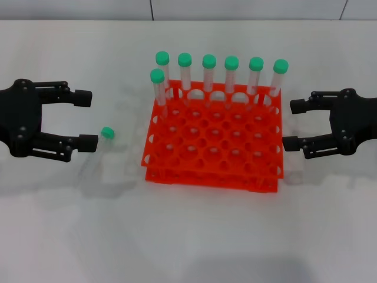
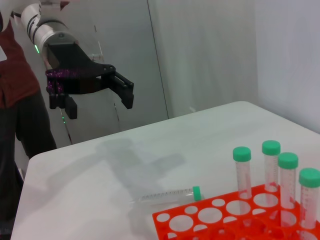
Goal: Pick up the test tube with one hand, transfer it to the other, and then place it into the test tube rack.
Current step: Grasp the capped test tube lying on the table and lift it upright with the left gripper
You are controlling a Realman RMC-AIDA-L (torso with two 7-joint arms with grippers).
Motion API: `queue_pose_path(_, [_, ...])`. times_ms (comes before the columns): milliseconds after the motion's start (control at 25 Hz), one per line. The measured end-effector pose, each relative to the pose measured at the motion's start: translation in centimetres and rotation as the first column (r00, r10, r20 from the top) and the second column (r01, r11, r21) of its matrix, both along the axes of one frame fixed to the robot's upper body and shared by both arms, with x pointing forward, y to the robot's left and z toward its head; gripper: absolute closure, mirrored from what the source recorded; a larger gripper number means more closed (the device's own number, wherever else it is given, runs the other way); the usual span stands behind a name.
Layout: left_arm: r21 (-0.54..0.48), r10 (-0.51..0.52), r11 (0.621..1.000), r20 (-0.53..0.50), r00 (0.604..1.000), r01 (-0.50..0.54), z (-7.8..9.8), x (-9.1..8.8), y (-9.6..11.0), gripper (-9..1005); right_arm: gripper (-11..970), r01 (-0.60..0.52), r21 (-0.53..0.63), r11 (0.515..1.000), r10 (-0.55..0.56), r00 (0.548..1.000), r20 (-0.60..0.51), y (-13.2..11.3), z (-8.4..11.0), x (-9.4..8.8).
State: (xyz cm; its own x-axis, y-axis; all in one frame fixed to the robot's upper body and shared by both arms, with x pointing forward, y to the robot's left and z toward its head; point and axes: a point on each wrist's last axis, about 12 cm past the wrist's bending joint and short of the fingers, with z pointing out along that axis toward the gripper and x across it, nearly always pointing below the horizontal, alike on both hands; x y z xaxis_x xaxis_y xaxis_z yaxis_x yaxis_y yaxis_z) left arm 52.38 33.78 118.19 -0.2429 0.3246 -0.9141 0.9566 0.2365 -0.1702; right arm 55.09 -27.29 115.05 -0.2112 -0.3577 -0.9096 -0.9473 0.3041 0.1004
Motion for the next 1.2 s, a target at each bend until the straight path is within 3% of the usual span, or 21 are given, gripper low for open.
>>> queue_pose_path(800, [0.005,0.013,1.0,-0.014,1.0,-0.013,0.0,0.0,0.1,117,118,0.004,0.004,1.0,-0.004,1.0,-0.006,0.1,0.0,0.0])
queue_pose_path(1000, [0.104,0.104,0.991,-0.153,0.983,-0.089,0.7,0.3,1.2,120,117,0.006,0.01,1.0,-0.006,1.0,-0.006,0.1,0.0,0.0])
queue_pose_path(1200, [0.263,0.21,0.954,-0.237,0.949,-0.146,1.8,0.7,1.8,122,117,0.005,0.015,1.0,-0.005,1.0,-0.004,0.1,0.0,-0.1])
